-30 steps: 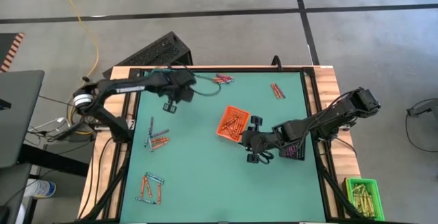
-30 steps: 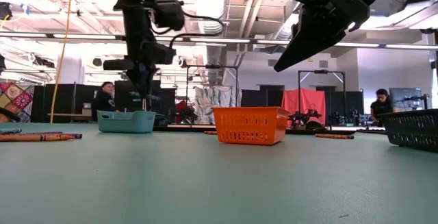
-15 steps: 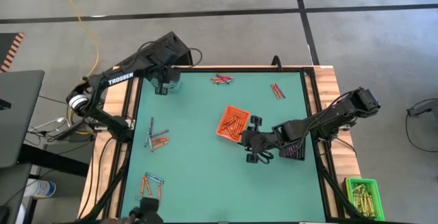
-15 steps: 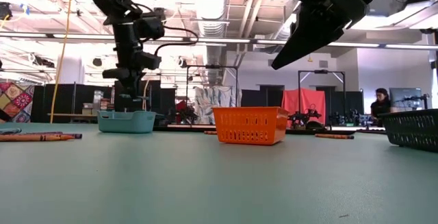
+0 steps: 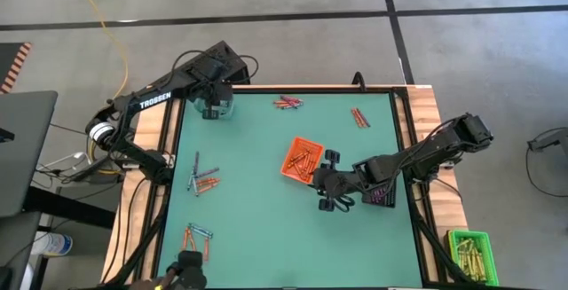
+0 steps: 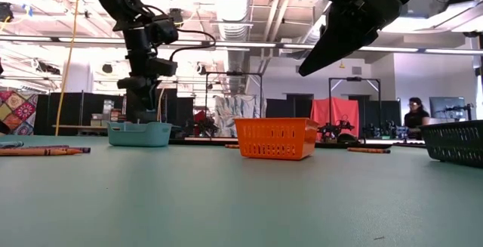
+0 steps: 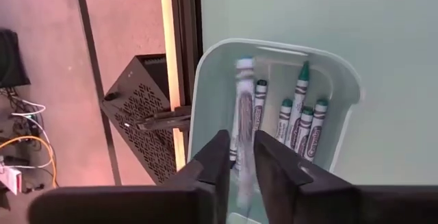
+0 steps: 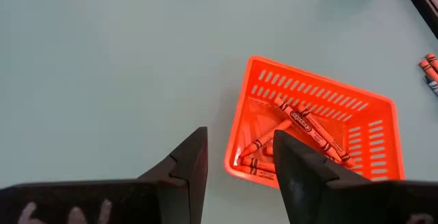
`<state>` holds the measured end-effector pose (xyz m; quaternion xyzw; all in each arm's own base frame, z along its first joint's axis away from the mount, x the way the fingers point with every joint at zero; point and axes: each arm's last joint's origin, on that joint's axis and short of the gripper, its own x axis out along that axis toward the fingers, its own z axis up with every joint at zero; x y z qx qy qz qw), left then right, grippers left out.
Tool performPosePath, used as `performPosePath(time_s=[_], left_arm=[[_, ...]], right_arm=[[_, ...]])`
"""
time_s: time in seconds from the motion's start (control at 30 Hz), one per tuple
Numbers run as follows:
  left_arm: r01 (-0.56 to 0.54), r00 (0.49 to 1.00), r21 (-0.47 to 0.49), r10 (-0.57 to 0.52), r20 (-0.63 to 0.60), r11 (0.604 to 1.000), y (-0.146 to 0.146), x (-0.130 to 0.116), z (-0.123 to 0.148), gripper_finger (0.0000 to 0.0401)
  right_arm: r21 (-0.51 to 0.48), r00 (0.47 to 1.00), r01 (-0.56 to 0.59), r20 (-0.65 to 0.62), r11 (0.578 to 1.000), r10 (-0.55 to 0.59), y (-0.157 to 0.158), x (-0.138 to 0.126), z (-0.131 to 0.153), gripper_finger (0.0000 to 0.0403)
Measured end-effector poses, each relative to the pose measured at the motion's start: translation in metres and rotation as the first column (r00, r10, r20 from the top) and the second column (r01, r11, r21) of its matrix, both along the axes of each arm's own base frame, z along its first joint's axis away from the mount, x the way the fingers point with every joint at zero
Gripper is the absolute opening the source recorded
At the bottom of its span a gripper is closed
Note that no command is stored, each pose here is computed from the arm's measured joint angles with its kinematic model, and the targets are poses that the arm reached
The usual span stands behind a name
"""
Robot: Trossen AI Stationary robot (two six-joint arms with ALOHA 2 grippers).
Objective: Sort crayons
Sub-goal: Put the blue crayon into the blue bin, then put the orange crayon into the orange bin
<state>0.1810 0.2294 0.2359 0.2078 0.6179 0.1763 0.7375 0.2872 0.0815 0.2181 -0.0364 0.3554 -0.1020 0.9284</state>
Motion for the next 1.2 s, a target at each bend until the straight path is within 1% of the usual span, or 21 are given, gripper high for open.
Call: performPosePath(time_s=[0.17,0.3,0.5,0.63,0.73,0.93,1.07,1.2], left_arm=[[-0.046,0.999,-0.007,0.046,0.024,0.999,0.0,0.0,0.0,0.0107],[-0.096,0.995,-0.001,0.096,0.039,0.995,0.001,0.0,0.0,0.0133],[-0.155,0.985,-0.014,0.156,0.078,0.988,0.0,0.001,0.001,0.0139],[-0.168,0.978,-0.043,0.172,0.119,0.985,-0.005,0.007,0.0,0.0139],[-0.147,0.973,-0.086,0.16,0.164,0.985,-0.012,0.016,0.0,0.0139],[-0.055,0.952,-0.168,0.102,0.287,0.984,-0.033,0.041,0.002,0.0139],[0.041,0.938,-0.205,0.033,0.344,0.978,-0.057,0.062,0.003,0.0139],[0.146,0.931,-0.218,-0.06,0.359,0.965,-0.089,0.083,0.004,0.0139]], right_arm=[[0.007,1.0,0.006,0.001,1.0,-0.006,0.0,0.0,0.0,0.0159],[0.012,1.0,0.006,-0.005,1.0,-0.006,0.002,-0.001,-0.001,0.0159],[0.01,1.0,0.0,-0.016,1.0,0.0,0.004,-0.003,-0.001,0.0159],[0.008,1.0,0.001,-0.025,1.0,-0.001,0.004,-0.003,-0.002,0.0159],[0.007,1.0,0.002,-0.029,1.0,-0.002,0.003,-0.004,-0.002,0.0159],[0.001,0.999,0.01,-0.034,1.0,-0.01,0.0,-0.003,-0.003,0.0159],[-0.002,0.999,0.012,-0.035,1.0,-0.012,-0.001,-0.003,-0.003,0.0159],[-0.013,0.999,0.001,-0.038,1.0,-0.001,-0.001,-0.003,-0.003,0.0159]])
